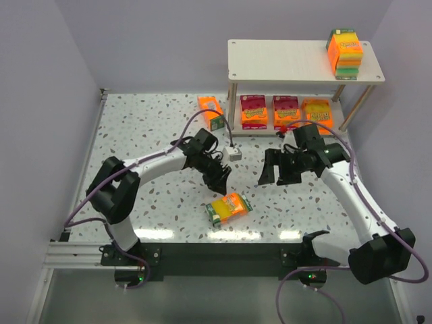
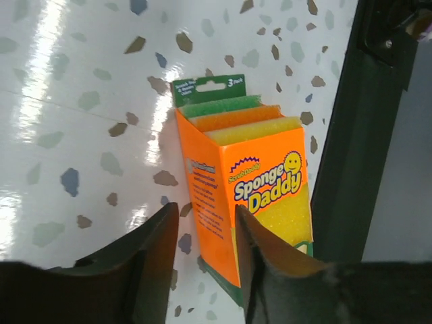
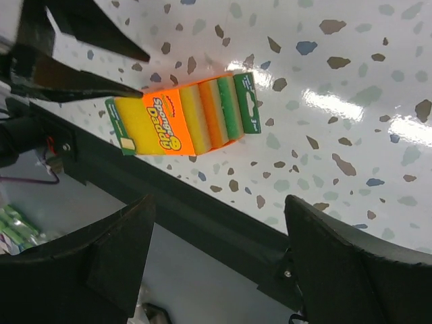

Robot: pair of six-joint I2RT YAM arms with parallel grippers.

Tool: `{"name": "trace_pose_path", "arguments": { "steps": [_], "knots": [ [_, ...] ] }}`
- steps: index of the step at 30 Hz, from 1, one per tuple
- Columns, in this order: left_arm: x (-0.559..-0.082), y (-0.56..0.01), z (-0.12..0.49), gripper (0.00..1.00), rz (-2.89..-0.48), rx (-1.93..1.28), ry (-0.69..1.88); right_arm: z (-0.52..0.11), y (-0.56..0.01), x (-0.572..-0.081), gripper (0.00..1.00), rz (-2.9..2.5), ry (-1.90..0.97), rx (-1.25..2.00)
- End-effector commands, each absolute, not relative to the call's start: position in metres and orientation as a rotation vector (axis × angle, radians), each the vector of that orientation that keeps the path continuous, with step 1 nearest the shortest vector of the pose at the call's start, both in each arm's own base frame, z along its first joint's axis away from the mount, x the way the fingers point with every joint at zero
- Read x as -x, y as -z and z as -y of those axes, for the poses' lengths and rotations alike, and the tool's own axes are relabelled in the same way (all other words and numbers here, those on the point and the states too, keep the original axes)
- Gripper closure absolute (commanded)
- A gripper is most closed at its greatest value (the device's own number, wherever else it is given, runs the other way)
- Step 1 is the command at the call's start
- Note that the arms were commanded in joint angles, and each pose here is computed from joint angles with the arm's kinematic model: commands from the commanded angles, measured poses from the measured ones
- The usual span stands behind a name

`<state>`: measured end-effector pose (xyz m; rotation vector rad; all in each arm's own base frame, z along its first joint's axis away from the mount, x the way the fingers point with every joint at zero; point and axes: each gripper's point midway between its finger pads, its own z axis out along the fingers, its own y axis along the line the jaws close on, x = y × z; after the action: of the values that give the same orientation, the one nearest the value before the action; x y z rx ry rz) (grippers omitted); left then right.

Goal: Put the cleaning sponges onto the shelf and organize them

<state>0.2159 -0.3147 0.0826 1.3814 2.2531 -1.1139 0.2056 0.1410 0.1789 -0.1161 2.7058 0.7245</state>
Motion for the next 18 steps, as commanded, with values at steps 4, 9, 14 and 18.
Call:
{"name": "trace_pose_path", "arguments": {
  "steps": [4, 9, 14, 18],
  "knots": [
    [-0.266, -0.13, 0.311, 0.2, -2.24, -1.199, 0.823, -0.165, -0.146, -0.183, 0.22, -2.802, -0.628, 0.395],
    [-0.287, -0.196, 0.281, 0.0, -2.166, -0.823, 0.65, -0.192, -0.13, -0.185, 0.28, -2.788, -0.621, 0.493],
    [-0.288, -0.263, 0.233, 0.0, -2.019, -0.449, 0.674, -0.212, -0.115, -0.197, 0.32, -2.743, -0.599, 0.598],
    [-0.281, -0.266, 0.202, 0.0, -2.017, -0.335, 0.613, -0.225, -0.101, -0.205, 0.37, -2.749, -0.618, 0.644]
  ]
}}
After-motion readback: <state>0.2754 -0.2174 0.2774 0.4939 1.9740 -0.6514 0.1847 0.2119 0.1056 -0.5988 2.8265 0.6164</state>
